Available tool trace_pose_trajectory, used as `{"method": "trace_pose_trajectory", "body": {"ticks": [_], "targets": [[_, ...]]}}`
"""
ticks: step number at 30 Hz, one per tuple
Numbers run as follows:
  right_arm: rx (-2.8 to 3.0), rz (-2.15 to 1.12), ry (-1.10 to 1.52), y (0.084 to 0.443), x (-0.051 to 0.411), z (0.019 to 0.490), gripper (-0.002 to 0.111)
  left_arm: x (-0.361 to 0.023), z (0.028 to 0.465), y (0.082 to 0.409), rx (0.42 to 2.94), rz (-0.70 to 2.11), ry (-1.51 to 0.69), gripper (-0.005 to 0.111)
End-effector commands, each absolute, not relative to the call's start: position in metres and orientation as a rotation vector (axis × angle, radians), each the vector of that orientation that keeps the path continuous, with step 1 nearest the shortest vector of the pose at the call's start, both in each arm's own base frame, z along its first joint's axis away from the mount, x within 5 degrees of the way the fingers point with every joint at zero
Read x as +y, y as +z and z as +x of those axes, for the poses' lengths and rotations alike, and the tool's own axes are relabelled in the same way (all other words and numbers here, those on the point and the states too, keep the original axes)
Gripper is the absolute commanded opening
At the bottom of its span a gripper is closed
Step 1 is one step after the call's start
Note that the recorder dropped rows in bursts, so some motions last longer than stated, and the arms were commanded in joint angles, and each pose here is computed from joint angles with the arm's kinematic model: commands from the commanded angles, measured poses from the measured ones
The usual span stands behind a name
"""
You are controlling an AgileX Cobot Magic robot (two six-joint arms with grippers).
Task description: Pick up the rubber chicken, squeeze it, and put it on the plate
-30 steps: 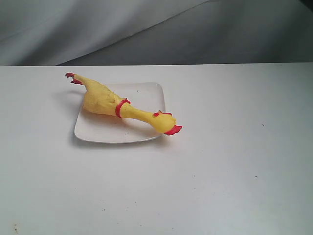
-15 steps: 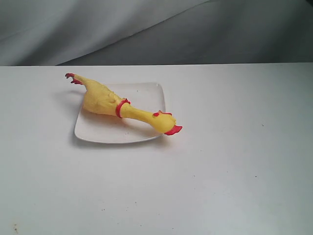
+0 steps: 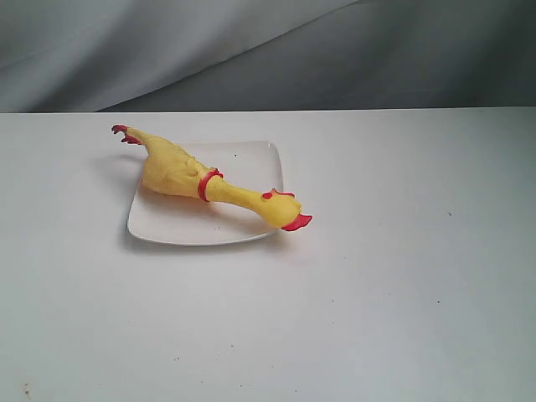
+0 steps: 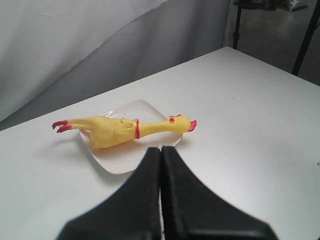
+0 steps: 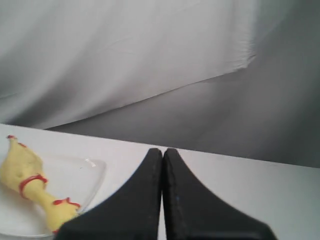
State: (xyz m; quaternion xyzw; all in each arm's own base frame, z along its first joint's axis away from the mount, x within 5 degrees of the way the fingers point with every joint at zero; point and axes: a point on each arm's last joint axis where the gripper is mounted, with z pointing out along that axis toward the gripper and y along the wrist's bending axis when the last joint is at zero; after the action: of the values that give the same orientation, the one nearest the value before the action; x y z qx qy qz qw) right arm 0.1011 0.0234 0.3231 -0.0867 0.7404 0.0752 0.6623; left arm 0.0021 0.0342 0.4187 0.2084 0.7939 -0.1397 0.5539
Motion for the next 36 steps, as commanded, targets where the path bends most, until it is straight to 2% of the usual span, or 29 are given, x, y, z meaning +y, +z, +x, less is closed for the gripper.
{"method": "trace_pose_trajectory", "body": {"ticks": [1,8,13,23,36], "targets": [[1.574,-0.127,0.069,0.285,0.010,0.078,0.000,0.035,0.001,0.419,1.869,0.495,-0.341,0.000],[1.599,-0.029,0.034,0.227,0.003,0.062,0.000,0.035,0.001,0.419,1.869,0.495,-0.341,0.000],[1.623,0.039,0.043,0.203,0.000,0.060,0.000,0.035,0.001,0.419,1.869,0.495,-0.341,0.000],[1.821,-0.013,-0.049,0.183,-0.002,0.054,0.000,0.035,0.001,0.419,1.869,0.495,-0.341,0.000],[1.825,0.015,-0.006,0.182,-0.001,0.054,0.000,0.035,0.001,0.419,1.869,0.495,-0.341,0.000]]}}
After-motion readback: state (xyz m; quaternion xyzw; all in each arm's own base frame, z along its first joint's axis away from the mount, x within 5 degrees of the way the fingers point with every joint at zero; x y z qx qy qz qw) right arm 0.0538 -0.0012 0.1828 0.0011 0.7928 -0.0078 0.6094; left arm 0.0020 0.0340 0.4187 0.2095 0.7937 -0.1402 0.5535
